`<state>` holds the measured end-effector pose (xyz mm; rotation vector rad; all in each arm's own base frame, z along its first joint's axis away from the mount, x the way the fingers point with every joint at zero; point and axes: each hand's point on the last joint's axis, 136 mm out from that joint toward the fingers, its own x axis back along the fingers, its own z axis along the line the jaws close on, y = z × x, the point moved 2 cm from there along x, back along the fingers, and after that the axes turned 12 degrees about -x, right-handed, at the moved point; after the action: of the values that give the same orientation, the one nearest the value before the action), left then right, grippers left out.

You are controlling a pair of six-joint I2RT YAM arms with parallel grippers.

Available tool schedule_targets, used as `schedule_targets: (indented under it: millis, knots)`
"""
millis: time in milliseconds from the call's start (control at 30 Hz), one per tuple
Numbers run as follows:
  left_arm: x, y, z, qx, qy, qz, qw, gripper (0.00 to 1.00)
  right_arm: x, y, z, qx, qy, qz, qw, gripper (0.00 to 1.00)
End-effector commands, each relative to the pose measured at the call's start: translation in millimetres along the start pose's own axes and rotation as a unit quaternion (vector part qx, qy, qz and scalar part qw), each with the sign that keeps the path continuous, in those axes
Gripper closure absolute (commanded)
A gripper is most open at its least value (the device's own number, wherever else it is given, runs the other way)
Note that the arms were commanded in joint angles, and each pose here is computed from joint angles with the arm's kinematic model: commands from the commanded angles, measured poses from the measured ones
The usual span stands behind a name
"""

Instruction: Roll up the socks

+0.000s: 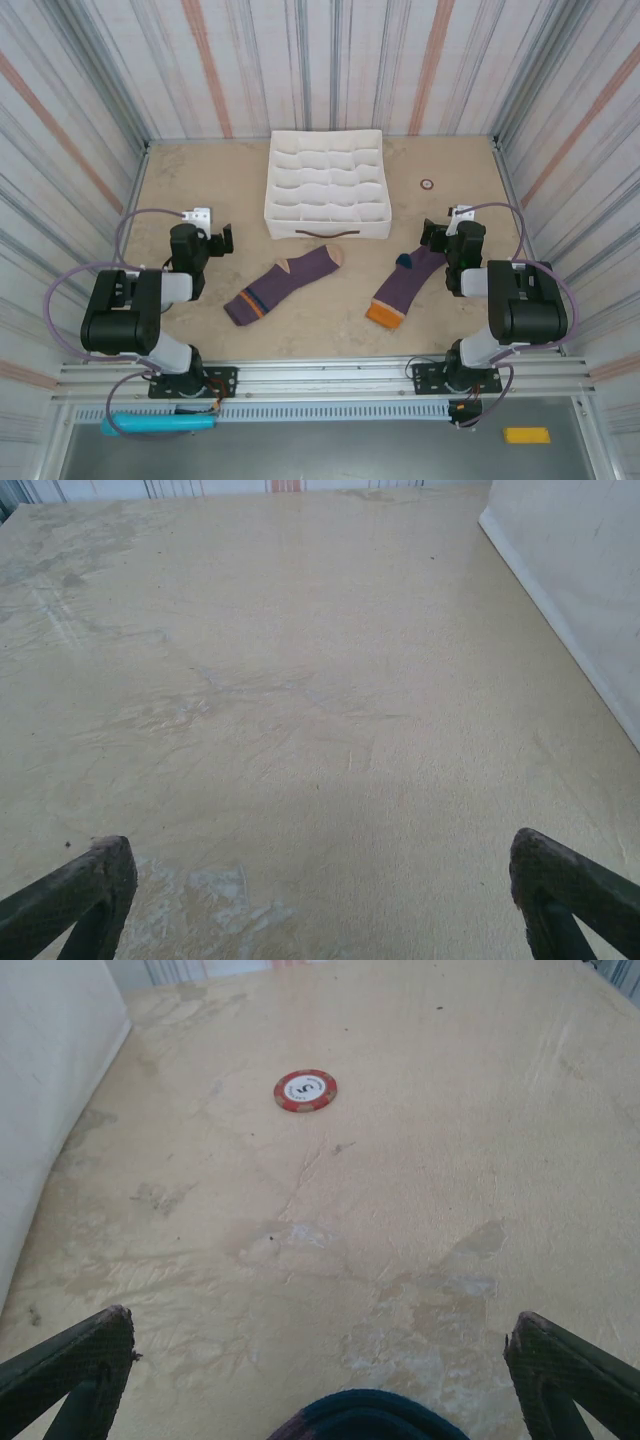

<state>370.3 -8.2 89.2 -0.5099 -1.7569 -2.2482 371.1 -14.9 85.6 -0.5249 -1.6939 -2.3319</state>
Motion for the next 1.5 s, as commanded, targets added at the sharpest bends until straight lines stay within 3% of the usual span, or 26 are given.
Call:
schedule_targets:
  millis: [0, 800, 933, 1100, 1233, 1367, 1467]
  knots:
    - [-1.8, 10.8, 4.6, -0.013, 0.011, -0.015, 1.0, 0.01, -2.9, 6.2, 1.1, 0.003, 0.003, -0.005, 1.0, 0.01]
    - [-1.0, 14.5, 6.3, -0.013, 0.021, -0.019, 1.0, 0.01, -2.8, 6.3, 1.1, 0.003, 0.003, -0.005, 1.0, 0.01]
    - [5.5, 40.6, 18.2, -0.019, 0.058, 0.03, 0.998, 0.01, -0.9, 12.0, 4.7, 0.01, -0.003, -0.009, 1.0, 0.01]
    - [29.4, 72.0, 20.0, 0.049, 0.029, 0.091, 0.994, 0.04, 19.8, 41.0, 26.3, 0.028, -0.022, 0.012, 0.999, 0.01]
    - [63.3, 91.9, 9.4, 0.128, 0.009, 0.165, 0.978, 0.01, 48.4, 62.4, 49.0, -0.009, -0.023, 0.042, 0.999, 0.01]
    - [97.6, 113.5, -28.7, 0.181, -0.075, 0.189, 0.962, 0.01, 78.9, 67.3, 73.8, -0.05, -0.009, 0.08, 0.996, 0.01]
    - [125.9, 125.0, -66.2, 0.233, -0.149, 0.205, 0.939, 0.04, 97.9, 60.5, 86.8, -0.095, -0.007, 0.113, 0.989, 0.01]
